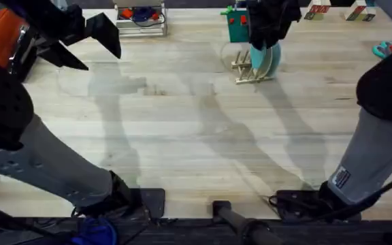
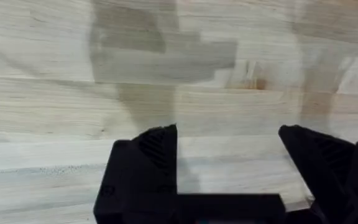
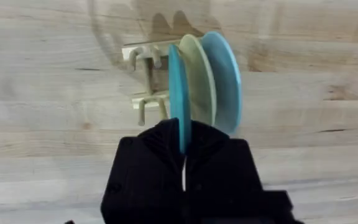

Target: Pick up the plates from the table one by one and place each into a slot on the dish rack.

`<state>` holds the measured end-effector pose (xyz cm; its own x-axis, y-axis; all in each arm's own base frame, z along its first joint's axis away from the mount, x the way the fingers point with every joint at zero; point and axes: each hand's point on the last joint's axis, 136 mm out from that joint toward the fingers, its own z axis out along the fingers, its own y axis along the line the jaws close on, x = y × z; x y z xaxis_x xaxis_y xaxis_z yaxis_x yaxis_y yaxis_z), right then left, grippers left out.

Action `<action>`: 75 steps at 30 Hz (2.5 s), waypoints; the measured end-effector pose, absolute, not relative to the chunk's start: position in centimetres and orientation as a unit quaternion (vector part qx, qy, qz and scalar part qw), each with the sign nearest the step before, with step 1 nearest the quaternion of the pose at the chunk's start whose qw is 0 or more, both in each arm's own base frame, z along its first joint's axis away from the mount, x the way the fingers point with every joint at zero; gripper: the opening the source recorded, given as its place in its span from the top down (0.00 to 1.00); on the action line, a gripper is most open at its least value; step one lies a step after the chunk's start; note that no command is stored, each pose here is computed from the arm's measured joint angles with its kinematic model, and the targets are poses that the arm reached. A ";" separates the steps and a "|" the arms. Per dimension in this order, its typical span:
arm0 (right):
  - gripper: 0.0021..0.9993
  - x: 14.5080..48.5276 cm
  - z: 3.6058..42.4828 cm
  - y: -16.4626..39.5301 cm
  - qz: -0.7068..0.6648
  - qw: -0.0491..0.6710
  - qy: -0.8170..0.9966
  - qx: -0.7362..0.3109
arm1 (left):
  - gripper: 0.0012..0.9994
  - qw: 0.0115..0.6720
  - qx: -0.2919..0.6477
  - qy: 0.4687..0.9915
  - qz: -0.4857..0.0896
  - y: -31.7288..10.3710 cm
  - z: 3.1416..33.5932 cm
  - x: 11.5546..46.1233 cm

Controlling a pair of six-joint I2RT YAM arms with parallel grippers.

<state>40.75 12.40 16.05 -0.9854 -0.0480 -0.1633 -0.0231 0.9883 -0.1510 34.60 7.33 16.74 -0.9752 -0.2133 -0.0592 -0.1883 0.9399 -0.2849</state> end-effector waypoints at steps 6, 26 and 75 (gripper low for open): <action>0.97 40.8 15.4 12.4 -0.077 0.076 0.994 -0.019 | 0.00 0.045 -0.102 0.984 -0.140 7.3 16.7 34.6; 0.86 40.8 13.0 12.8 -0.078 0.045 0.996 -0.024 | 0.00 0.045 -0.102 0.984 -0.140 7.3 16.7 34.6; 0.01 41.7 28.2 12.4 -0.043 0.207 0.977 -0.036 | 0.00 0.045 -0.102 0.984 -0.140 7.3 16.7 34.6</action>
<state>41.73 12.43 28.22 -0.9121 -0.0870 -0.4007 -0.0519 0.9939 -0.0978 34.60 7.33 16.74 -0.9752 -0.2133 -0.0593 -0.1882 0.9399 -0.2849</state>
